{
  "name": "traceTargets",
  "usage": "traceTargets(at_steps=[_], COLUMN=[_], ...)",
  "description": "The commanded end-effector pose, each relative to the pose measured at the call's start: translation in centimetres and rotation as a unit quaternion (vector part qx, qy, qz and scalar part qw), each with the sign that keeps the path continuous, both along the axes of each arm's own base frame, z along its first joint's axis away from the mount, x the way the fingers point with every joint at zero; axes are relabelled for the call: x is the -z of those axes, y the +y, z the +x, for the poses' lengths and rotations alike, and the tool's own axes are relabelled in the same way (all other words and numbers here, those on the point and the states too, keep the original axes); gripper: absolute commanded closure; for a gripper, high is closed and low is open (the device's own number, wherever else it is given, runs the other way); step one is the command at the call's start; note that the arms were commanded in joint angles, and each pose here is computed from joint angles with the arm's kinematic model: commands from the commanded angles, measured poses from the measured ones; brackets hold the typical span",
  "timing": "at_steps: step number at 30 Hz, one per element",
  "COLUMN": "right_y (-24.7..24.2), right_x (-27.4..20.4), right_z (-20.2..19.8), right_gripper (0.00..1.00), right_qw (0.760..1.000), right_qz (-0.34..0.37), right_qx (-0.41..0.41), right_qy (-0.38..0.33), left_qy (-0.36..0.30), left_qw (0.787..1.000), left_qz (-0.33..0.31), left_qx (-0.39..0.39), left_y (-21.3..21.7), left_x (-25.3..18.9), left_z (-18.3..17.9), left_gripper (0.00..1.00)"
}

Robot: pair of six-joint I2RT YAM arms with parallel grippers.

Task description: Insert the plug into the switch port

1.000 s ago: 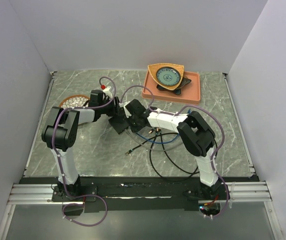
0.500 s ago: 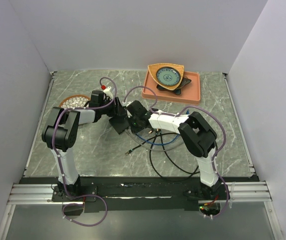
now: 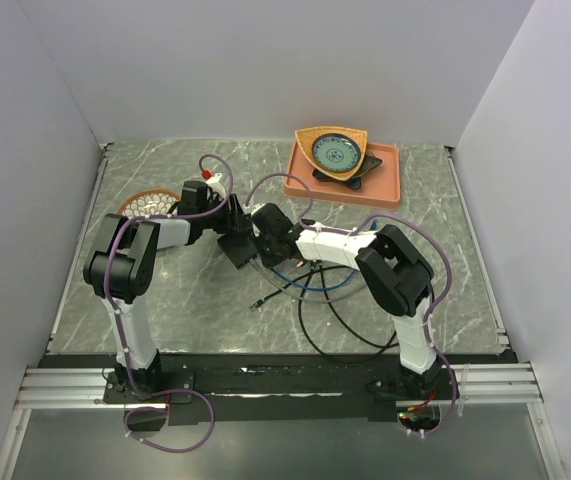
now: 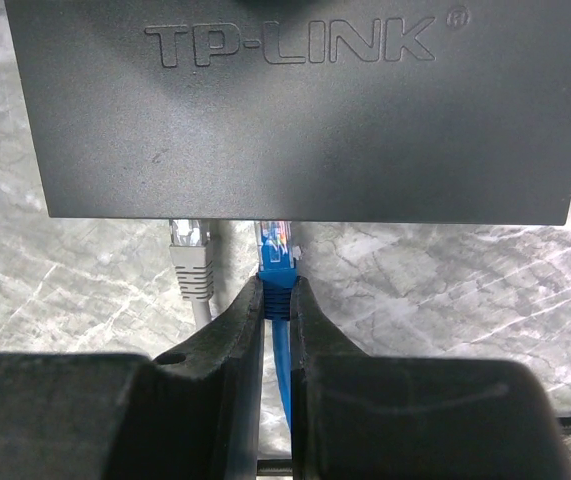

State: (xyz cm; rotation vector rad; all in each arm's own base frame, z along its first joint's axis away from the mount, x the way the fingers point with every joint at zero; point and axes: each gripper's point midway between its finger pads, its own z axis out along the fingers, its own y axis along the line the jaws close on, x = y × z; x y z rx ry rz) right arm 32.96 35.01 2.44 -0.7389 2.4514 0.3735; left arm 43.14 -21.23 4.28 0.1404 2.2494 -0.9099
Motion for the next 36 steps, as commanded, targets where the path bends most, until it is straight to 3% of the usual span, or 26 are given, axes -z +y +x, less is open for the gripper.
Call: traceTargets(at_steps=[1, 12, 36], right_y=[4.7, 4.2, 4.2], right_x=[-9.4, -9.0, -9.8], right_z=[5.0, 5.2, 5.5], right_gripper=[1.00, 1.00, 1.00], right_qw=[0.983, 0.981, 0.980], right_qz=[0.111, 0.054, 0.149], right_qx=[0.014, 0.004, 0.008], right_qy=[-0.148, -0.185, -0.128], left_qy=[0.152, 0.147, 0.156], left_qw=[0.983, 0.984, 0.981], left_qz=[-0.038, -0.035, -0.038], left_qx=[0.094, 0.091, 0.105], left_y=[-4.5, -4.3, -4.4], left_x=[2.5, 2.3, 2.5], left_z=[-8.7, -8.7, -9.6], left_gripper=[0.47, 0.42, 0.47])
